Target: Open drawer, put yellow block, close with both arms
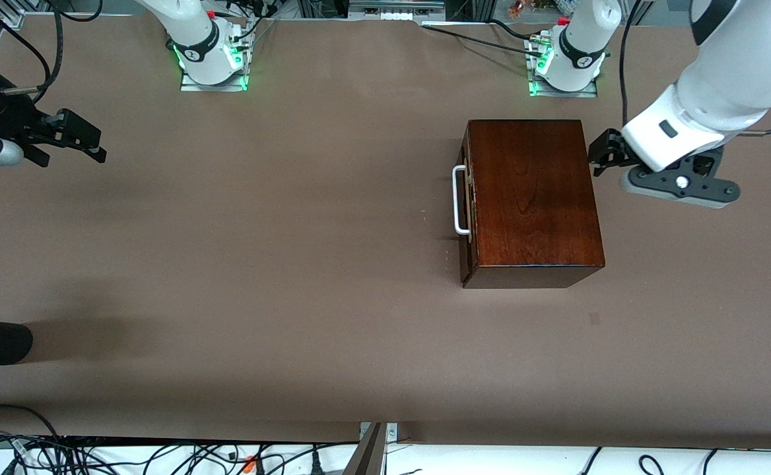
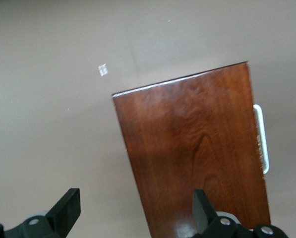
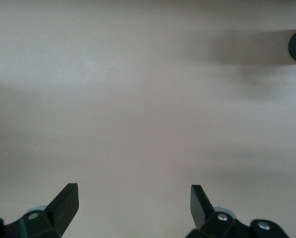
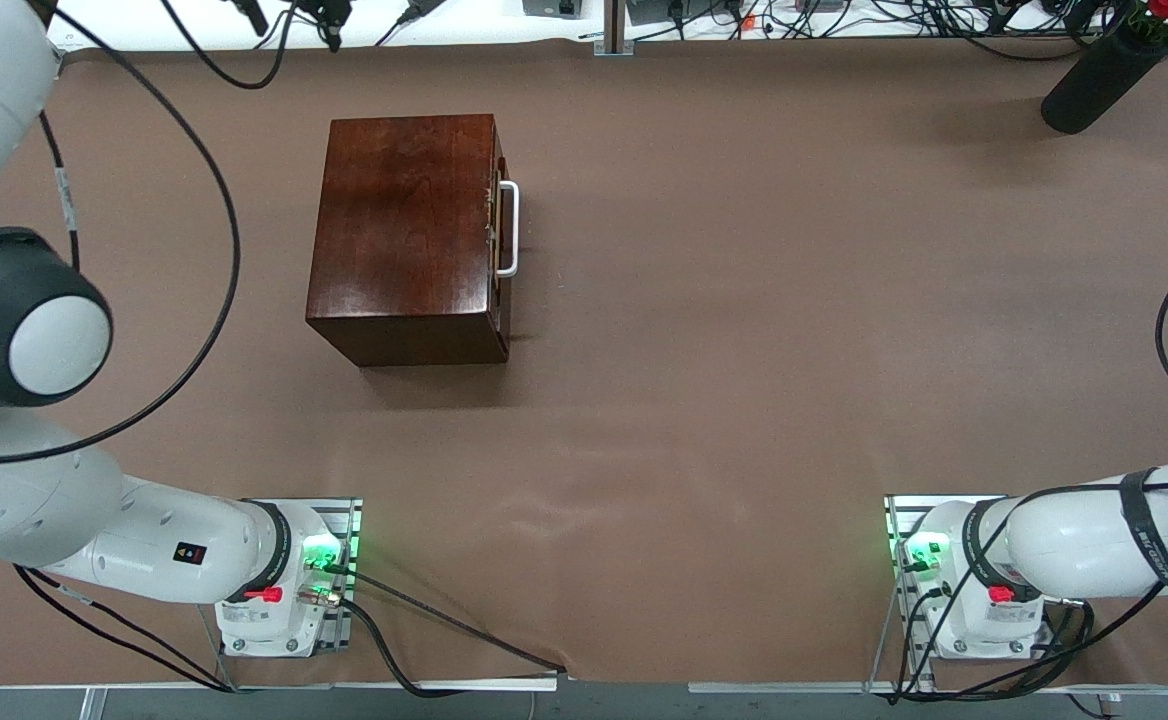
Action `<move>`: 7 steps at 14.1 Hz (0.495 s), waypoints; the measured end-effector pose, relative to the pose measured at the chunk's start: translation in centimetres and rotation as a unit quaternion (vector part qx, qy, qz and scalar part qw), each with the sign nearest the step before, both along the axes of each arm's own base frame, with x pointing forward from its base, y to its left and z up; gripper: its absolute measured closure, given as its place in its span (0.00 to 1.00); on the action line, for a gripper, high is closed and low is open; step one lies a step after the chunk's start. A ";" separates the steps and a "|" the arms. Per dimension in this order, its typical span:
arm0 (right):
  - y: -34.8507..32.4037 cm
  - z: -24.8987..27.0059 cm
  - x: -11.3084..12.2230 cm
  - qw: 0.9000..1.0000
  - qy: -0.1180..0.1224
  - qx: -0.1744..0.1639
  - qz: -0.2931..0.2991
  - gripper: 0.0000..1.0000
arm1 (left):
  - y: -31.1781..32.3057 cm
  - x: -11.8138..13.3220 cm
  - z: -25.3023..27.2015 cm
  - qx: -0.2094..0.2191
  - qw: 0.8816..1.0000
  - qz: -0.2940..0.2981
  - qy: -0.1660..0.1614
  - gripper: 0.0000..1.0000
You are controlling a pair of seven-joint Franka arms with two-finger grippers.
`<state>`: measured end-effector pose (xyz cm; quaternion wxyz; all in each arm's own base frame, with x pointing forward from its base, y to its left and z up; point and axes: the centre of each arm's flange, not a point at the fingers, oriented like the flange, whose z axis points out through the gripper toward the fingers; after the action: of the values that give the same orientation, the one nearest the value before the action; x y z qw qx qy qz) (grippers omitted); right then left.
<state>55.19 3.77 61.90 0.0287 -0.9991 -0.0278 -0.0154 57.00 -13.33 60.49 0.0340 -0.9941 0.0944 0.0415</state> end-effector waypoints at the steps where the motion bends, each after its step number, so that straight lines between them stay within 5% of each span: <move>1: 0.0 0.0 0.0 1.000 0.000 0.000 0.000 0.00 | 1.4 -0.7 0.0 -0.001 1.000 0.011 0.001 0.00; 7: 0.0 0.0 0.0 1.000 0.000 0.000 0.000 0.00 | 7.2 -1.9 0.0 -0.021 0.998 0.065 0.004 0.00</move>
<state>55.19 3.77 61.90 0.0287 -0.9991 -0.0277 -0.0154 55.13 -6.12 60.46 0.0095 -0.9984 0.0309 0.0460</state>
